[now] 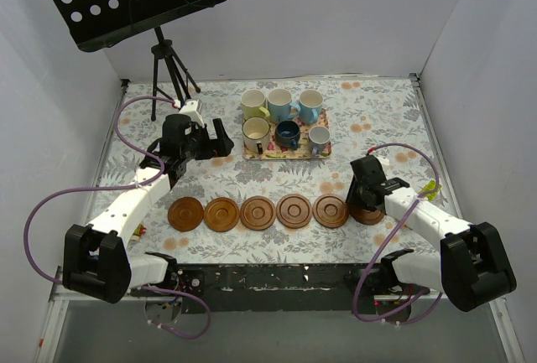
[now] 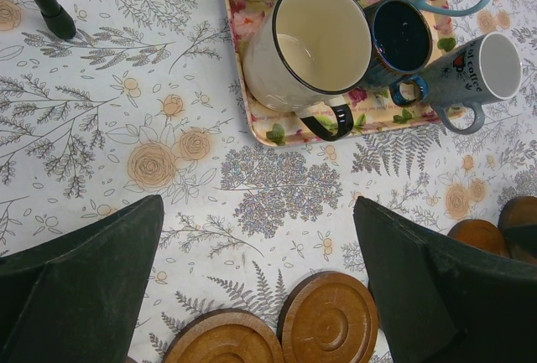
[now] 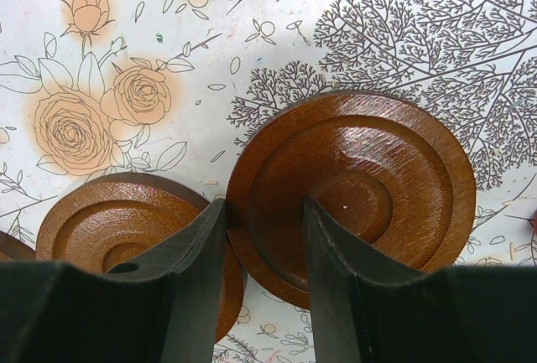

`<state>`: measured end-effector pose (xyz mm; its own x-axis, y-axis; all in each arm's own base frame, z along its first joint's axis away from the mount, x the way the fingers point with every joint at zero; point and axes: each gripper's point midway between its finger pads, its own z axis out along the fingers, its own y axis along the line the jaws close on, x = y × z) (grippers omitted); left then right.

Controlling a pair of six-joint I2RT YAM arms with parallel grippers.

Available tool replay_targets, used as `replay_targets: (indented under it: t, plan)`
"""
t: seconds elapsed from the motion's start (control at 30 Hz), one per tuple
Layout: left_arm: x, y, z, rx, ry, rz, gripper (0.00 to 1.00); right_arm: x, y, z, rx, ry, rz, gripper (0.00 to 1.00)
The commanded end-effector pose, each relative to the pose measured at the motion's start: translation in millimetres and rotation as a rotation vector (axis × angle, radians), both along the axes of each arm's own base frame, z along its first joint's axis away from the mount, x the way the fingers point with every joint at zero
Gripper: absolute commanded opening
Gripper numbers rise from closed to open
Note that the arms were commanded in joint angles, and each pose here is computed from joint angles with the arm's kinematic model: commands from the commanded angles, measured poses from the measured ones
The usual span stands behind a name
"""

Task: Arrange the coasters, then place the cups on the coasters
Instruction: Move the coaster to the center of the board.

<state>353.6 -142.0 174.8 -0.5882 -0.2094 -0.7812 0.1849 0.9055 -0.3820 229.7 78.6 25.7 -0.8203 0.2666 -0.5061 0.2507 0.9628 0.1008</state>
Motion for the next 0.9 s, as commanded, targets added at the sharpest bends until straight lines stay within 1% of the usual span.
replay_targets:
  t: [0.0, 0.13, 0.23, 0.3, 0.4, 0.7, 0.87]
  plan:
    - [0, -1, 9, -0.009, -0.032, -0.007, 0.98, -7, 4, -7, 0.020, 0.033, -0.016, 0.40]
    - [-1, -1, 9, -0.007, -0.030, -0.006, 0.98, -7, 4, -4, 0.013, 0.027, -0.013, 0.45]
    - [0, 0, 8, -0.004, -0.031, -0.001, 0.98, -4, 5, 2, 0.013, 0.013, -0.010, 0.52]
    - [0, 0, 9, -0.004, -0.034, 0.001, 0.98, -1, 5, 8, 0.014, -0.006, -0.004, 0.55]
    - [0, 2, 12, -0.003, -0.047, 0.007, 0.98, 3, 6, 16, 0.015, -0.030, 0.002, 0.57]
    - [1, 7, 18, 0.006, -0.082, 0.029, 0.98, 19, 11, 49, 0.032, -0.116, 0.021, 0.57]
    - [0, 9, 20, 0.015, -0.097, 0.033, 0.98, 29, 11, 66, 0.024, -0.194, 0.060, 0.55]
